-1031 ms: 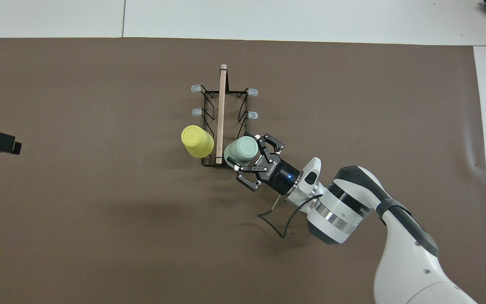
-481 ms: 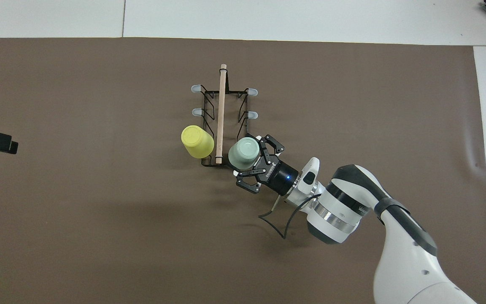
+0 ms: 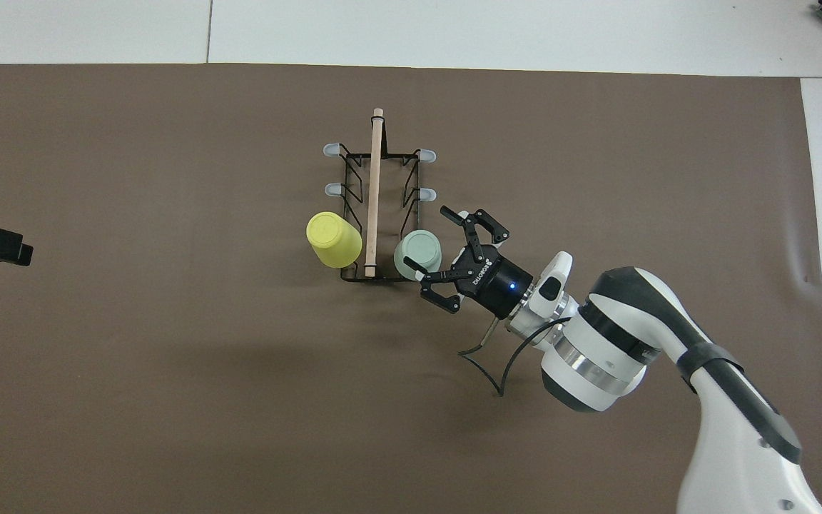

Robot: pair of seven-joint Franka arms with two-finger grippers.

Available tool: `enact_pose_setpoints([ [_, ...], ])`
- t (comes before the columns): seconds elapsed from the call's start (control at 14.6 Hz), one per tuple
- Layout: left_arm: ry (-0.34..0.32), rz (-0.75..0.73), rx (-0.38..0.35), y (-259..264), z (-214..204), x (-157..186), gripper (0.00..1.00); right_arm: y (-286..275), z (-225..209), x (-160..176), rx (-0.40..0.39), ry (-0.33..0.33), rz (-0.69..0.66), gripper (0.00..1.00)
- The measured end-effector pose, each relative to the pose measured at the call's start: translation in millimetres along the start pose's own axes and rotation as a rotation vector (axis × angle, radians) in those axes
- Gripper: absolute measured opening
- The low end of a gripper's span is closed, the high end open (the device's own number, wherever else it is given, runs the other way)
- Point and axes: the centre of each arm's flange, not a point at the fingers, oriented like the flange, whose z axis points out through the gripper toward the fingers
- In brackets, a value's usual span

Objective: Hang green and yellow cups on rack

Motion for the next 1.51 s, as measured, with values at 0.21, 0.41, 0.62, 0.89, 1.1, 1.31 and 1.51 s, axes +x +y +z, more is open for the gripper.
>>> enact_pose_setpoints([
  [0.21,-0.001,0.000,0.000,0,0,0,1.00,11,-14,29,0.033,-0.059,-0.063,1.00],
  [0.41,-0.002,0.000,0.000,0,0,0,1.00,47,-38,54,0.084,-0.113,-0.144,1.00],
  [0.62,-0.002,-0.001,0.000,0,0,0,1.00,88,-64,74,0.118,-0.192,-0.224,1.00],
  [0.89,-0.002,-0.001,0.001,0,0,0,1.00,125,-90,87,0.162,-0.279,-0.279,1.00],
  [1.1,-0.002,-0.001,0.001,0,0,0,1.00,150,-110,100,0.227,-0.354,-0.287,1.00],
  [1.31,-0.002,-0.001,0.001,0,0,0,1.00,169,-124,124,0.289,-0.427,-0.275,1.00],
  [1.51,-0.002,-0.001,0.001,0,0,0,1.00,175,-140,162,0.347,-0.588,-0.235,1.00],
])
